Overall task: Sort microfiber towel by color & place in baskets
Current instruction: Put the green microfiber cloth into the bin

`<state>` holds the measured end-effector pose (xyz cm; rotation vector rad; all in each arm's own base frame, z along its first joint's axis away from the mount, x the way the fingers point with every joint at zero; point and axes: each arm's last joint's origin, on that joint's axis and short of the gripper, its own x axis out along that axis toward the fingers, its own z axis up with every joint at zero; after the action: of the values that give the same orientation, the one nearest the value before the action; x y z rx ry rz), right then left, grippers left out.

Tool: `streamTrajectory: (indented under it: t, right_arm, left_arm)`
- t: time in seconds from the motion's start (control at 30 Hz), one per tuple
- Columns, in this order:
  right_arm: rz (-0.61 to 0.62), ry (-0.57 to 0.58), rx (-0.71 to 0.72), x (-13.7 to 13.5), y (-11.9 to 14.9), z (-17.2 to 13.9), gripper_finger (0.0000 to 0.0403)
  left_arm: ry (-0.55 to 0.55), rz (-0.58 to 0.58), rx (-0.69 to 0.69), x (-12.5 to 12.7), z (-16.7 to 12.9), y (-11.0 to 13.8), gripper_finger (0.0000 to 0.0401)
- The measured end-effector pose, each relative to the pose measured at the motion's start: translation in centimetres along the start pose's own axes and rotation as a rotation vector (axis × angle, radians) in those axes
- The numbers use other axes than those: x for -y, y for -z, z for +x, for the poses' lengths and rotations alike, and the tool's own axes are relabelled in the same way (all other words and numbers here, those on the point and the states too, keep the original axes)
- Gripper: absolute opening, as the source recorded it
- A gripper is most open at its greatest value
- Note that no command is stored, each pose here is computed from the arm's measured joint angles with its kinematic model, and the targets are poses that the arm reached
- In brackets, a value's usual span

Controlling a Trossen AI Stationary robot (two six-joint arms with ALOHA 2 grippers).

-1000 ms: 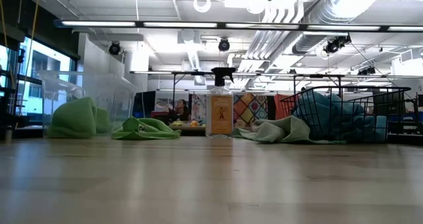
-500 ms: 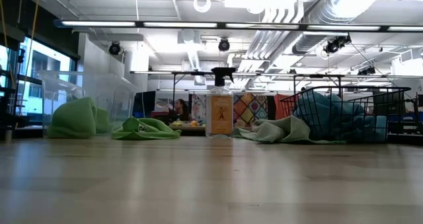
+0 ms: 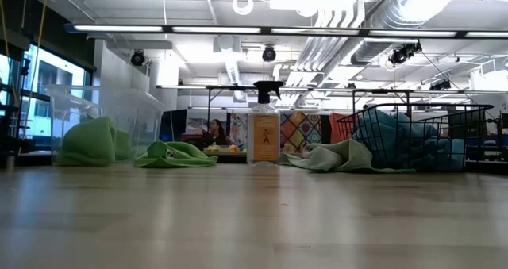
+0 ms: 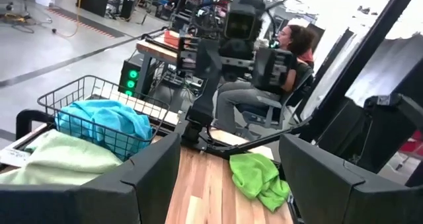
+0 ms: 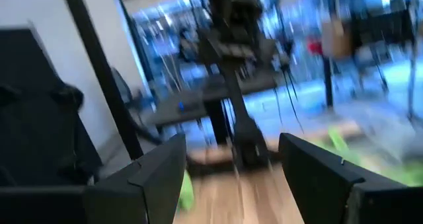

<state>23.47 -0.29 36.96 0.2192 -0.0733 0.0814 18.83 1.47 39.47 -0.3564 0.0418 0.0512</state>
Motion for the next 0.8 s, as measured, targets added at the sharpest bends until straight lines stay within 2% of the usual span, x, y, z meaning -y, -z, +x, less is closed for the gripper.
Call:
streamTrajectory:
  t: [0.1, 0.4, 0.5, 0.57, 0.67, 0.8]
  right_arm:
    - [-0.028, -0.02, 0.036, 0.0, 0.8, 0.8, 0.024]
    - [-0.055, -0.02, -0.017, 0.3, 1.7, 3.0, 0.024]
    - [-0.057, -0.015, -0.012, 0.3, 1.7, 3.1, 0.024]
    - [-0.043, 0.011, 0.009, 0.3, 1.4, 3.0, 0.024]
    - [-0.019, 0.042, 0.024, 0.3, 1.2, 2.8, 0.024]
    - [0.018, 0.085, 0.033, 0.5, 1.2, 2.8, 0.024]
  left_arm:
    - [0.002, -0.015, -0.002, 0.1, 0.2, 0.1, 0.0246]
    - [0.05, 0.014, -0.027, 1.0, 0.2, 0.5, 0.0246]
    - [0.055, -0.018, -0.059, 1.2, 0.1, 0.8, 0.0246]
    - [0.078, -0.067, -0.131, 1.5, 0.1, 1.5, 0.0246]
    - [0.148, -0.161, -0.323, 2.5, -0.3, 3.3, 0.0244]
    - [0.119, -0.275, -0.613, 3.8, -1.6, 6.1, 0.0244]
